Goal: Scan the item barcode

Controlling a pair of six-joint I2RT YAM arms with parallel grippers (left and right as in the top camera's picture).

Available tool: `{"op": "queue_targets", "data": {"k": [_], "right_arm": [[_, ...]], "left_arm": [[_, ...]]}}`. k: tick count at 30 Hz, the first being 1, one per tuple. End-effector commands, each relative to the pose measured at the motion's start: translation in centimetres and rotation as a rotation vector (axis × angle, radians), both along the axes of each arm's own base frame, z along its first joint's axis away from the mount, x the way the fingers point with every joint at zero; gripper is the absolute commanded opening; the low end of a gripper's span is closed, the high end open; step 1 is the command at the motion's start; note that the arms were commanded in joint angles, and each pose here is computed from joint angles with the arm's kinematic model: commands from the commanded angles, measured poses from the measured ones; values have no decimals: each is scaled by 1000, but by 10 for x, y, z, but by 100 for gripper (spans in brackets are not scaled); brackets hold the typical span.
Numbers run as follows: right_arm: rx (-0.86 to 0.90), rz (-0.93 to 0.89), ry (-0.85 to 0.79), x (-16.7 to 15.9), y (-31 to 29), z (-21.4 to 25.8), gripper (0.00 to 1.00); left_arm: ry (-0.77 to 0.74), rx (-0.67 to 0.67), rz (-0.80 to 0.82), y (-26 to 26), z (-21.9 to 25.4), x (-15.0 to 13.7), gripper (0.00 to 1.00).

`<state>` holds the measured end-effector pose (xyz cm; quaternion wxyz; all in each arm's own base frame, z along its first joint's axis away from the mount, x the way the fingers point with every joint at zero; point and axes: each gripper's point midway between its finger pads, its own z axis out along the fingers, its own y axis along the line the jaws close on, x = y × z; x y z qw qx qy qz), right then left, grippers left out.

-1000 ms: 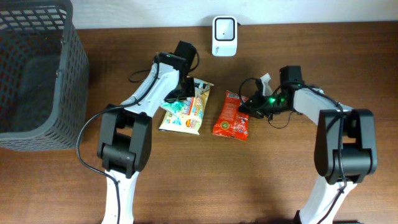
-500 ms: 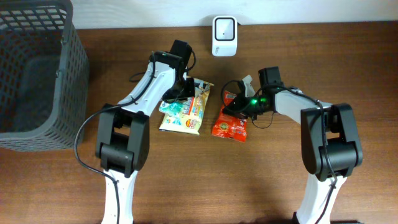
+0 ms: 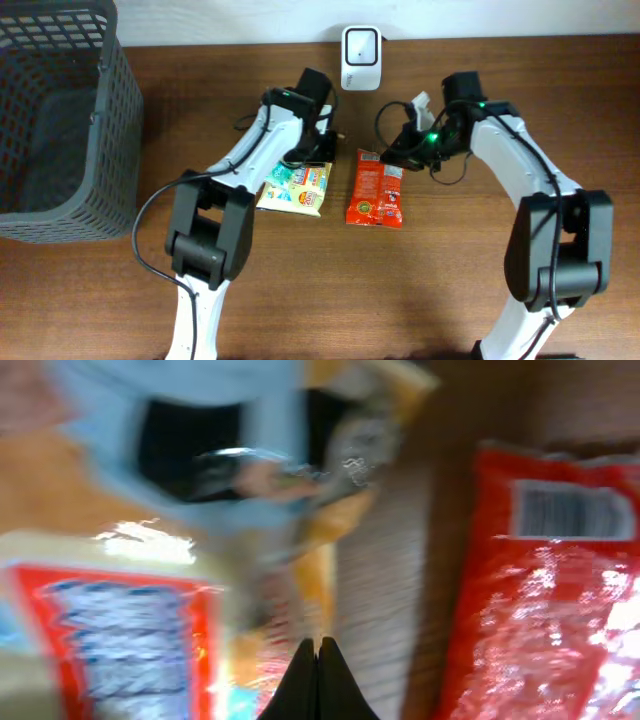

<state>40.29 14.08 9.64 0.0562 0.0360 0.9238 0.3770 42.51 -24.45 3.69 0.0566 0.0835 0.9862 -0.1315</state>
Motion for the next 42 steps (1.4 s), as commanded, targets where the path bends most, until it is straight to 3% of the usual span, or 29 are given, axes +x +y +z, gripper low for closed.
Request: {"op": "queue_targets", "data": {"k": [1,6,10,12,19,22,25,30,32,35,42], "right_arm": [[-54,-25,22,-4,-17,-2,4],[-90,-25,46,-10,-32,-7,4],[-98,-8,49,-14,-32,-9,4],[-100,2,47,-15,-30,-9,4],[-144,28,31,-16,-19,-19,4],[-166,28,55,-23,-15,-30,4],[-330,-88,139,-27,-42,-50,4],[-414,-133,191,-34,-62,-56,4],[-417,-130,211,-38,-59,-59,4],[-452,-157,261,-46,-52,-76,4],[-430,-160,211,-40,-11,-89,4]], "left_arm": [[19,-2,-53,-18,-23,-4,0],[-22,142,-12,8,-37,7,0],[-105,397,131,62,-35,23,0],[-125,452,150,75,-32,27,0],[-125,436,168,79,-7,34,0],[-106,369,160,68,14,32,0],[-55,324,144,60,28,21,0],[5,347,134,66,27,7,59],[5,346,134,66,27,7,99],[5,346,134,66,27,7,99],[27,358,130,68,26,1,99]]}}
